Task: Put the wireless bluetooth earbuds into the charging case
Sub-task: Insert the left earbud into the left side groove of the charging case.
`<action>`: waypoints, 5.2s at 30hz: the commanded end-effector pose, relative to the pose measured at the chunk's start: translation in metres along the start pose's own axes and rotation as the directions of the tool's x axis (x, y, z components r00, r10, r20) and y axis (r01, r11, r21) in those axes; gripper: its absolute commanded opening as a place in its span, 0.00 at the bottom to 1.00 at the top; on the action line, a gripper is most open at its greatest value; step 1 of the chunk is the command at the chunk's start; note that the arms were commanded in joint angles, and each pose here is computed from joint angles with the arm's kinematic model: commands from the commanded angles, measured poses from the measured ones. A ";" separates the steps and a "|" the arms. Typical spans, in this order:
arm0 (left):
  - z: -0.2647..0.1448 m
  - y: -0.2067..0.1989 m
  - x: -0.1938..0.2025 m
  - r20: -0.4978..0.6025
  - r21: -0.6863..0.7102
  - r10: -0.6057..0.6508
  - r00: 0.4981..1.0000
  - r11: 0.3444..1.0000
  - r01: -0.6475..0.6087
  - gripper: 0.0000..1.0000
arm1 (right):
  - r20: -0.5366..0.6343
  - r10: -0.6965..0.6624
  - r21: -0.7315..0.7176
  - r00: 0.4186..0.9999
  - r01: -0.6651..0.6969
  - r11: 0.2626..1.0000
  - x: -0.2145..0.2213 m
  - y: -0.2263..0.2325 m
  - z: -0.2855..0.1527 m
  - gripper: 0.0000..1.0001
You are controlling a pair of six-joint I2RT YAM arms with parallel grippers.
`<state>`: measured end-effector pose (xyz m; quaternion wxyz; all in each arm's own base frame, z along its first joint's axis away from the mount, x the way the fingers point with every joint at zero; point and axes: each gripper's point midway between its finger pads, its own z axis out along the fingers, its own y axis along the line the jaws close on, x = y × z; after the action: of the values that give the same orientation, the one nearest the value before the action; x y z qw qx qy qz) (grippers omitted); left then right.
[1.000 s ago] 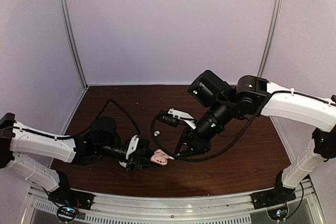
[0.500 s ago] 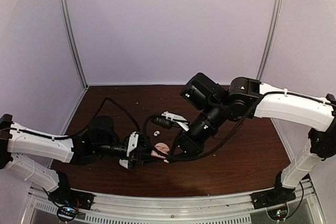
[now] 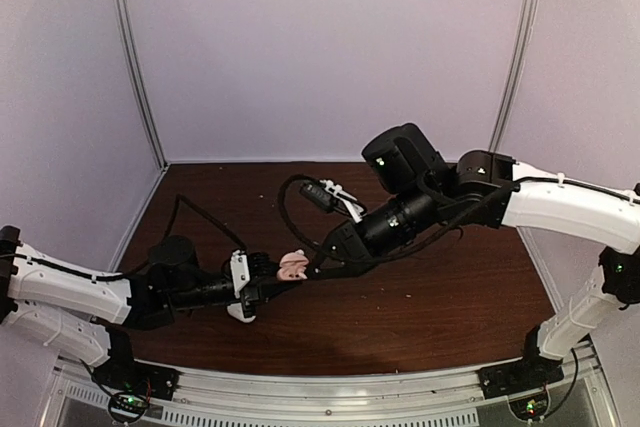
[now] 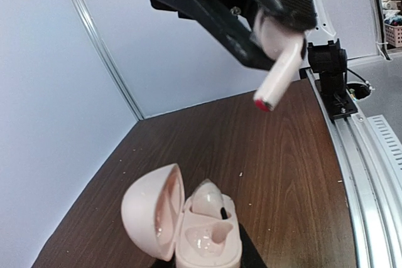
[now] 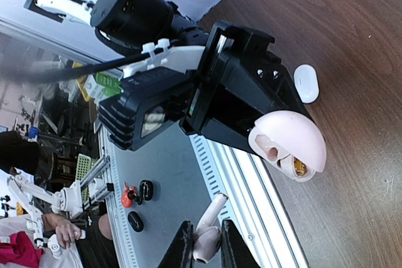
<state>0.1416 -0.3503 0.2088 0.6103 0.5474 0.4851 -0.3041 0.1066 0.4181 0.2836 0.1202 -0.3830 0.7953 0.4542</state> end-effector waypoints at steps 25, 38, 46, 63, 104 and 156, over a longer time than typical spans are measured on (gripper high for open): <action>0.002 0.064 -0.023 0.046 -0.411 0.228 0.973 0.892 -0.190 0.00 | 0.252 0.211 -0.020 0.944 -0.213 0.977 -0.048 -0.041 -0.022 0.12; 0.009 0.071 -0.013 -0.008 -0.465 0.244 0.970 0.858 -0.220 0.00 | 0.255 0.234 0.017 0.938 -0.246 0.969 -0.051 -0.054 -0.013 0.11; 0.014 0.070 -0.011 -0.013 -0.471 0.256 0.967 0.851 -0.232 0.00 | 0.241 0.246 0.074 0.939 -0.271 0.960 -0.045 -0.071 -0.006 0.11; 0.012 0.065 -0.006 -0.012 -0.470 0.268 0.963 0.849 -0.242 0.00 | 0.247 0.274 0.028 0.929 -0.290 0.957 -0.052 -0.072 0.002 0.09; 0.018 0.062 -0.006 -0.019 -0.466 0.278 0.960 0.847 -0.254 0.00 | 0.235 0.284 0.078 0.930 -0.310 0.948 -0.044 -0.088 0.010 0.14; 0.022 0.071 -0.010 0.018 -0.501 0.187 0.982 0.852 -0.153 0.00 | 0.339 0.274 0.137 0.900 -0.335 0.932 -0.066 -0.091 0.003 0.18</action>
<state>0.2123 -0.3585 0.2082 0.7368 0.4462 0.4983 -0.0988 0.2101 0.4241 0.2477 0.1883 -0.1698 0.8614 0.4401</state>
